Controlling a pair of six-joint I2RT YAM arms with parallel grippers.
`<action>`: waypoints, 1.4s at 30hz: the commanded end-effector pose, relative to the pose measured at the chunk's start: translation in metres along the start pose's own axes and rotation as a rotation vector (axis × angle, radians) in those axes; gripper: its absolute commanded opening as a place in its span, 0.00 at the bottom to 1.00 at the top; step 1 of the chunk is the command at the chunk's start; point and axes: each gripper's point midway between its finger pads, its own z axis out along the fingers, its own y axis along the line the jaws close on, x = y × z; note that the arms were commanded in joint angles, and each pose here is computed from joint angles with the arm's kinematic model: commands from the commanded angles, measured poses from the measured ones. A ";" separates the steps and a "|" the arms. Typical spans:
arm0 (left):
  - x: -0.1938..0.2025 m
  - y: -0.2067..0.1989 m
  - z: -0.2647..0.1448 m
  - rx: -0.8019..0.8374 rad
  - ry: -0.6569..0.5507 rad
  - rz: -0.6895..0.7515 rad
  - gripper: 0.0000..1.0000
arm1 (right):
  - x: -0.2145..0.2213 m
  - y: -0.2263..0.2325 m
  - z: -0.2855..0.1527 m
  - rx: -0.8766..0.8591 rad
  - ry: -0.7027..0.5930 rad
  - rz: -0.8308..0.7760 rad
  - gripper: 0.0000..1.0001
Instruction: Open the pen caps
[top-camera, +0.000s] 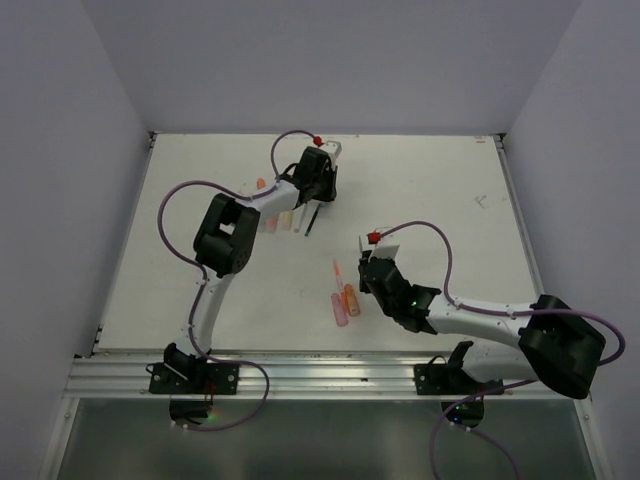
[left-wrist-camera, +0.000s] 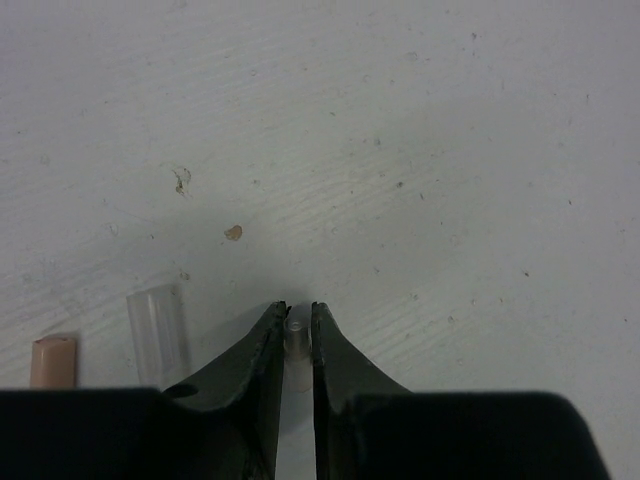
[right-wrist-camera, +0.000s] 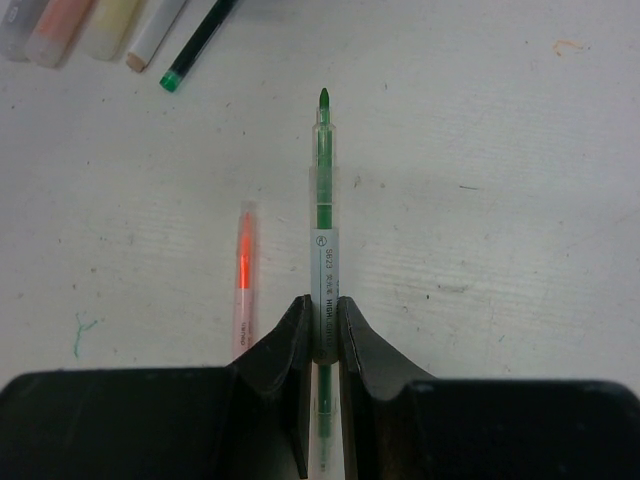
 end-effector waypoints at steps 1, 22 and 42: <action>-0.025 0.001 0.006 0.000 -0.081 0.029 0.20 | -0.019 0.009 0.003 -0.012 -0.039 0.055 0.00; -0.097 -0.019 -0.056 0.046 -0.228 -0.010 0.43 | -0.048 0.018 0.013 0.000 0.000 0.066 0.00; -0.074 0.035 -0.363 -0.284 -0.523 -0.139 1.00 | -0.052 0.062 0.130 0.128 0.295 0.192 0.01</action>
